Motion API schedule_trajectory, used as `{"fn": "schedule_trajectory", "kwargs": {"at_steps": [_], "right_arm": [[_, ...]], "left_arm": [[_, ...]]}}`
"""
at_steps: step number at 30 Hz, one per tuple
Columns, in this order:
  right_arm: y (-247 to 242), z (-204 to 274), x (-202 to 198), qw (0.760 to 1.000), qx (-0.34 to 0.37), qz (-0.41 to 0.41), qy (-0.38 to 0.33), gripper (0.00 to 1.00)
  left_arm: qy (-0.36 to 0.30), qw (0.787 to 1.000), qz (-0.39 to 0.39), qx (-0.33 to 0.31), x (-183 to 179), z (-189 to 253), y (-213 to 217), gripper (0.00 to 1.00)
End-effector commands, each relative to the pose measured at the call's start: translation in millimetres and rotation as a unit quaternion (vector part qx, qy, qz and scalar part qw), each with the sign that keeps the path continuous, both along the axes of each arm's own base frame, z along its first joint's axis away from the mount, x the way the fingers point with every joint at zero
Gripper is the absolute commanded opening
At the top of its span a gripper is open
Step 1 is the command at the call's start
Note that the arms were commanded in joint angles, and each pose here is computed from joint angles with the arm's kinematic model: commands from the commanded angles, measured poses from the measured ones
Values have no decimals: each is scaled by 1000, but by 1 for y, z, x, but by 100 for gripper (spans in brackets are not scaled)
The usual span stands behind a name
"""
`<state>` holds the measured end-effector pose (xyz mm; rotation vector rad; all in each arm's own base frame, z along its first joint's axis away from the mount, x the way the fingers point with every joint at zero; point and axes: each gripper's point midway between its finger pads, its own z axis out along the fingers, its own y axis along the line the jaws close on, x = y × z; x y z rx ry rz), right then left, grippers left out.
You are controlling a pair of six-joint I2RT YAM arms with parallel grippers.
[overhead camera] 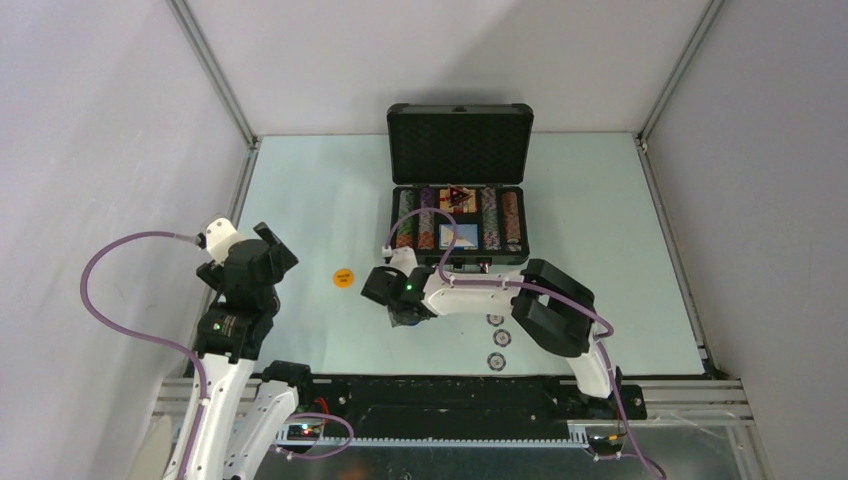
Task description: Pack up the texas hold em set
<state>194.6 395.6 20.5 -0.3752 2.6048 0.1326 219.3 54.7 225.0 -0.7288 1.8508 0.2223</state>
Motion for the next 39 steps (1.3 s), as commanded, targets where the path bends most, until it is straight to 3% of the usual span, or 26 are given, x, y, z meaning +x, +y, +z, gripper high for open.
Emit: {"fn": "schedule_trajectory", "kwargs": {"at_steps": [1, 19, 26, 39], "right_arm": [[-15, 13, 1, 1000, -16, -13, -22, 52], [-11, 56, 11, 999, 31, -17, -40, 53], [-13, 38, 6, 999, 31, -21, 10, 73], [-13, 4, 2, 998, 23, -32, 57, 71]], "left_arm": [[-22, 1000, -4, 2, 2, 18, -1, 98], [-21, 1000, -5, 1, 3, 18, -1, 98], [-21, 1000, -6, 1, 3, 18, -1, 98], [-21, 1000, -8, 0, 3, 17, -2, 98]]}}
